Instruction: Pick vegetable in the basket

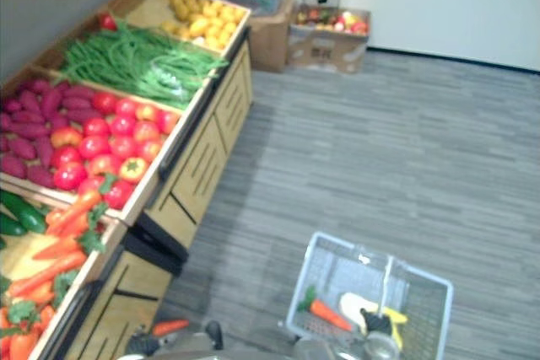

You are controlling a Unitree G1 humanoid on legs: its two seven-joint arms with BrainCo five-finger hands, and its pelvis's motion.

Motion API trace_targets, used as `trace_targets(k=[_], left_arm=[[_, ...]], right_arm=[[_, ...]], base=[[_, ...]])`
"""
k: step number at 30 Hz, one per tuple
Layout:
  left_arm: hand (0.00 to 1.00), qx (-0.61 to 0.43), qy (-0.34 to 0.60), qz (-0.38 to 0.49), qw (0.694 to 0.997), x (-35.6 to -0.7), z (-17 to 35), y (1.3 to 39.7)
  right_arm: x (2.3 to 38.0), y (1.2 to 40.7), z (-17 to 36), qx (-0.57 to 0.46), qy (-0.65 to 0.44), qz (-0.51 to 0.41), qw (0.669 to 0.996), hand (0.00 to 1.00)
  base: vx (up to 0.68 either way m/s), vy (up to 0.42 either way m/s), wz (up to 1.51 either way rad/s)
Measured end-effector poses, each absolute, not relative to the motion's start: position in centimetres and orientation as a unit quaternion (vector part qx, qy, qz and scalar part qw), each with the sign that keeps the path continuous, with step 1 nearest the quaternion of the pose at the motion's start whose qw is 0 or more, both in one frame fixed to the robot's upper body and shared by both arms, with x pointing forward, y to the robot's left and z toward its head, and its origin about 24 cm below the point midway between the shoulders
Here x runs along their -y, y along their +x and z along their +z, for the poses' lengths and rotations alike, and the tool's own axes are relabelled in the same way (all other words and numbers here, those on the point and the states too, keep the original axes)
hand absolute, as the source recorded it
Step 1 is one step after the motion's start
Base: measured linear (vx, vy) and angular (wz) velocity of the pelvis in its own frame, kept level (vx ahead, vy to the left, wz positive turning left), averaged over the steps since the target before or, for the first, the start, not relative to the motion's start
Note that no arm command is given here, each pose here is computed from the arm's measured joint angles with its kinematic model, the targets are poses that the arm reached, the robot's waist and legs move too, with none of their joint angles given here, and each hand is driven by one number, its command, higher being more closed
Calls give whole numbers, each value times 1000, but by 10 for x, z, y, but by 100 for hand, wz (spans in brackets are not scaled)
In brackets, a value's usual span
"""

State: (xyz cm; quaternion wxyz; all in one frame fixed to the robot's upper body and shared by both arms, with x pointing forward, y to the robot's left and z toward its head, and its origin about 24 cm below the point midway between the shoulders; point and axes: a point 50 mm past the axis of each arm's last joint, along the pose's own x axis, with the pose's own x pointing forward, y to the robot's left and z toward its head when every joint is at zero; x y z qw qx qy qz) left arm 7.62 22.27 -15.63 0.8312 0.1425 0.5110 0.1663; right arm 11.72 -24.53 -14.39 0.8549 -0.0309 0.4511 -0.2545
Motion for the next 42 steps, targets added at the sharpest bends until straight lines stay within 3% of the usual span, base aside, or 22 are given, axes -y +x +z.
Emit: trace_targets(k=[12,16,29,37,42], left_arm=[[0,-511,188,118,830,-225,-156,77],[0,-513,194,129,826,-235,-154,74],[0,-522,140,152,828,-224,-158,72],[0,-527,116,149,829,-210,-161,69],[0,-523,134,150,828,-220,-159,70]], right_arm=[[249,140,-133,-412,-27,-265,871,100],[235,134,-140,-430,-9,-258,865,100],[230,107,-153,-481,15,-274,833,100],[259,99,-148,-481,-16,-295,825,100],[237,99,-153,-484,3,-279,830,100]], base=[[123,99,-29],[122,59,-19],[78,-71,-25],[62,55,-37],[14,119,-18]])
